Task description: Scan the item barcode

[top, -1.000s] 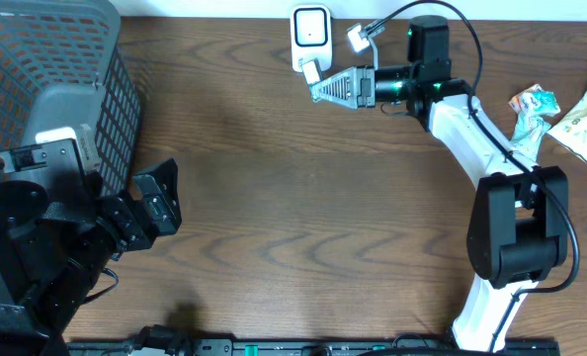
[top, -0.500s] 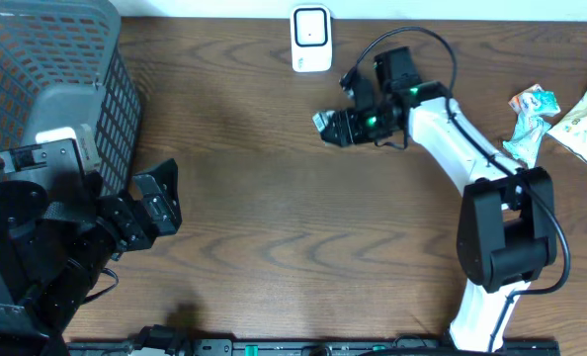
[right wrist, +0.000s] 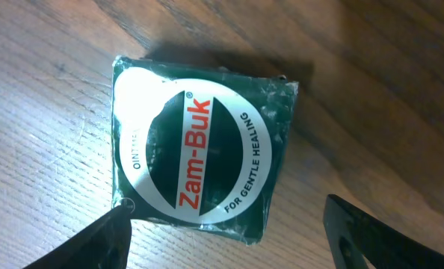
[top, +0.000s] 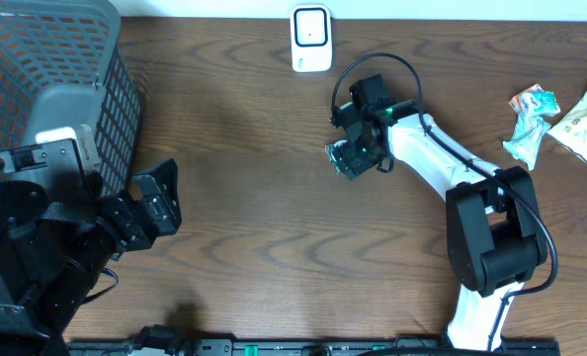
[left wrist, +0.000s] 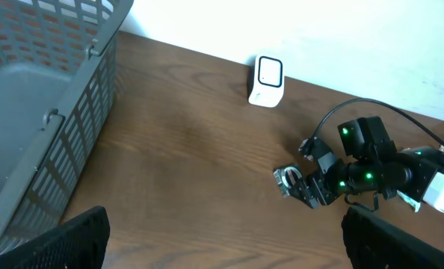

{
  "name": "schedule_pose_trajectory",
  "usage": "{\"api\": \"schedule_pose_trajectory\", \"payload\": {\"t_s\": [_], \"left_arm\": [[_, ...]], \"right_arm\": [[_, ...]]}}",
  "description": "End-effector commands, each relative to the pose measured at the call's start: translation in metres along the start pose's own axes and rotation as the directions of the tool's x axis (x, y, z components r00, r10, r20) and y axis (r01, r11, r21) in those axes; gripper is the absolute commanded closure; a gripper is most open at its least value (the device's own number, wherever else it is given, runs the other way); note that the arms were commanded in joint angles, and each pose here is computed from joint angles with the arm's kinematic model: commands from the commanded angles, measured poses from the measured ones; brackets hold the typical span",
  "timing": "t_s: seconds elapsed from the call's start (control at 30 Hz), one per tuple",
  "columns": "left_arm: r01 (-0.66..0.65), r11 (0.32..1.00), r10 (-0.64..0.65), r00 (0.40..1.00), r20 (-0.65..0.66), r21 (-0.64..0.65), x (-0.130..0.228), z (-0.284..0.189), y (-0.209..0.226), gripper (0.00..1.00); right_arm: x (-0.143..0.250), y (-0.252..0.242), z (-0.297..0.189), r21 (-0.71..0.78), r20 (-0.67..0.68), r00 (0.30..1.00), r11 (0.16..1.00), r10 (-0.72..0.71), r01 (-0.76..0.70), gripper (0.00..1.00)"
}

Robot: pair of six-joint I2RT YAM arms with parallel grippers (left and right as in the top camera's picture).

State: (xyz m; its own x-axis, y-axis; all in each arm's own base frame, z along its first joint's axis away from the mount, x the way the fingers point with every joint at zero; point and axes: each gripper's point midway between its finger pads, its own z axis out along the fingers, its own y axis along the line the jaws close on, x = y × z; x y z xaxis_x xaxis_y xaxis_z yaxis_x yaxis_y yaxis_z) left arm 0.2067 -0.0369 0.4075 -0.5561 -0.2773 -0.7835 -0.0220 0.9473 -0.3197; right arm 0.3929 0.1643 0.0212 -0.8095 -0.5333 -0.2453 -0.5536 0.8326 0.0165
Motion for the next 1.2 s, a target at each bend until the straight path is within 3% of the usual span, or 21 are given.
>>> {"api": "schedule_pose_trajectory", "payload": {"t_s": [0.0,0.23,0.37,0.4,0.53,0.63,0.97,1.17], "left_arm": [[0.011,1.0,-0.011,1.0,0.011,-0.013,-0.002,-0.002,0.002,0.02],[0.011,1.0,-0.011,1.0,0.011,-0.013,-0.002,-0.002,0.002,0.02],[0.011,1.0,-0.011,1.0,0.011,-0.013,-0.002,-0.002,0.002,0.02],[0.011,1.0,-0.011,1.0,0.011,-0.013,-0.002,-0.002,0.002,0.02],[0.011,1.0,-0.011,1.0,0.011,-0.013,-0.002,-0.002,0.002,0.03],[0.011,1.0,-0.011,1.0,0.011,-0.013,-0.002,-0.002,0.002,0.02],[0.011,1.0,-0.011,1.0,0.011,-0.013,-0.002,-0.002,0.002,0.03],[0.011,1.0,-0.011,1.0,0.011,-0.013,-0.002,-0.002,0.002,0.02]], "right_arm": [[-0.009,-0.007,-0.017,0.032,0.046,0.994,0.995,0.097,-0.099,0.22],[-0.043,-0.009,-0.079,-0.012,0.172,0.898,0.912,0.405,-0.409,0.17],[-0.06,-0.001,-0.114,-0.104,0.24,0.828,0.861,0.507,-0.497,0.29],[-0.062,0.005,-0.119,-0.14,0.238,0.825,0.858,0.513,-0.494,0.37],[-0.059,0.027,-0.115,-0.238,0.172,0.836,0.845,0.521,-0.478,0.86],[-0.047,0.034,-0.095,-0.223,0.107,0.829,0.826,0.549,-0.518,0.98],[-0.001,0.058,-0.021,-0.112,-0.087,0.778,0.77,0.622,-0.628,0.99],[0.005,0.055,-0.003,-0.062,-0.1,0.765,0.764,0.636,-0.643,0.99]]}}
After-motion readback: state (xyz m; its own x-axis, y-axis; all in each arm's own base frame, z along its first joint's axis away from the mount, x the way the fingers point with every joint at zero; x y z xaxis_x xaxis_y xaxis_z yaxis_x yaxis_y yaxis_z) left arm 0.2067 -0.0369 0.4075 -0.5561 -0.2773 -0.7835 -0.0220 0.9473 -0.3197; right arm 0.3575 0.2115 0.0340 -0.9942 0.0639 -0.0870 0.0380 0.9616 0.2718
